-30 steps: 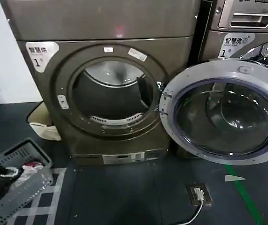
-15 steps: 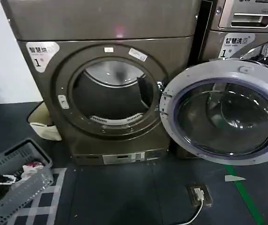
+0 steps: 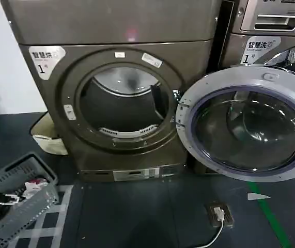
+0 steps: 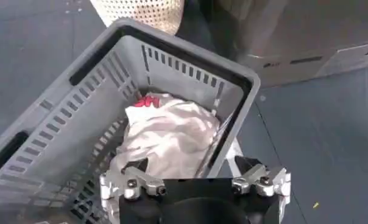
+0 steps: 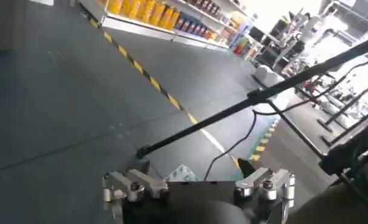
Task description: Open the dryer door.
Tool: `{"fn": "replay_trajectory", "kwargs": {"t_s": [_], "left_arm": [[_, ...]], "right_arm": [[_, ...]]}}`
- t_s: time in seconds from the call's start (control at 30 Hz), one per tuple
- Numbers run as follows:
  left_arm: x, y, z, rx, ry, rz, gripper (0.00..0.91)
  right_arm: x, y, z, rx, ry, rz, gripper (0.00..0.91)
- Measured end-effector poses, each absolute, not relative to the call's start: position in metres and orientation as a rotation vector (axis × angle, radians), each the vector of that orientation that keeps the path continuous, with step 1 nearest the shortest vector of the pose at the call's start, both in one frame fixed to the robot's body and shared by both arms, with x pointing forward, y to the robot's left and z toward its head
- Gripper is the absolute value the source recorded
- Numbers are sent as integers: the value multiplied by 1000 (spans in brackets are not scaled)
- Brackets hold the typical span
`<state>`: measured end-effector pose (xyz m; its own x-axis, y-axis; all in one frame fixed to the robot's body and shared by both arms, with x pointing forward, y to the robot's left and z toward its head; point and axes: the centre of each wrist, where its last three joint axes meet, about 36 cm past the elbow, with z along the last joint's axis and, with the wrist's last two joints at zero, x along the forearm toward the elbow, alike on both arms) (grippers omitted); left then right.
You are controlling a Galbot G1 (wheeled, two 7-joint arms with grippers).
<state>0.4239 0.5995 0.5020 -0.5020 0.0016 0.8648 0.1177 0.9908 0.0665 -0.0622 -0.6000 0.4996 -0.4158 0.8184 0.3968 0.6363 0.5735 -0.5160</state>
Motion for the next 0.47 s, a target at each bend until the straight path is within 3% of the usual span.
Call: {"fn": "replay_trajectory", "kwargs": {"t_s": [0.47], "left_arm": [[424,600,503,-81,-2100,-134,907]], "right_arm": [[-70,-606,500,-1214,-2161,384,907]]}}
